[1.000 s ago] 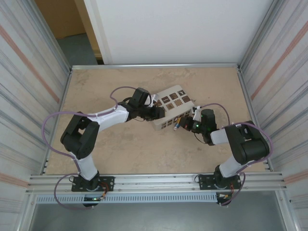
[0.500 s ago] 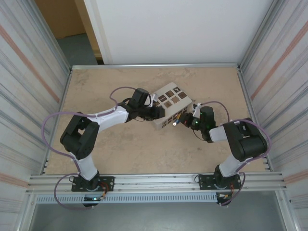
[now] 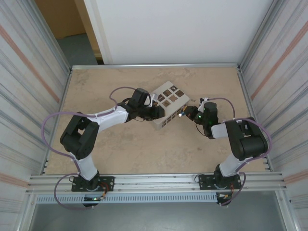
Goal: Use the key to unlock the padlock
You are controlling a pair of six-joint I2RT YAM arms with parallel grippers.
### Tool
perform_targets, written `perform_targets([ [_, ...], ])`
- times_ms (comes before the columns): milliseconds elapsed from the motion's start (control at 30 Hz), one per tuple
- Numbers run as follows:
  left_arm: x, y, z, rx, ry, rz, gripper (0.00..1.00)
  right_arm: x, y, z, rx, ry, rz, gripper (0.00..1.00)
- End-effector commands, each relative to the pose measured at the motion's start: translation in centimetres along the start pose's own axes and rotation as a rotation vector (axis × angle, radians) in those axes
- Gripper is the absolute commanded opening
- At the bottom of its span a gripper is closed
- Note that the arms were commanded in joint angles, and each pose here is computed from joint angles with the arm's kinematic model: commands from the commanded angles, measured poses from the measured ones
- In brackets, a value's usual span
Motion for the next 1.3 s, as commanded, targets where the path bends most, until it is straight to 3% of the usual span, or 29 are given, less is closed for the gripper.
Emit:
perform_targets([
  [0, -3.5, 0.6, 4.6, 0.207, -0.150, 0.138, 0.31, 0.8, -0.8, 0.8, -0.004, -0.051, -0.031, 0.01],
  [433, -2.3, -1.8, 1.1, 0.087, -0.053, 0.051, 0.36, 0.5, -4.6, 2.5, -0.067, -0.168, 0.006, 0.00],
  [600, -2.4, -3.7, -0.1, 0.058, 0.006, -0.021, 0.44, 0.4, -6.5, 3.7, -0.086, -0.226, 0.041, 0.00],
  [867, -3.2, -6.9, -0.2, 0.105, 0.086, -0.171, 0.50, 0.2, -10.0, 5.6, -0.120, -0.299, 0.080, 0.00],
  [1267, -5.1, -12.5, 0.6, 0.254, 0.184, -0.410, 0.59, -1.8, -12.0, 8.7, -0.171, -0.452, 0.268, 0.00],
])
Point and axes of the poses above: each hand's point on the last joint's axis, 136 mm out from that joint toward the fingers, its own y axis out along the fingers, its own z axis along the line the jaws close on, x = y × z, the point moved 9 cm from there along -y, back along the fingers, and after that the axes turned 4 degrees about -y, right-handed, at the moved point
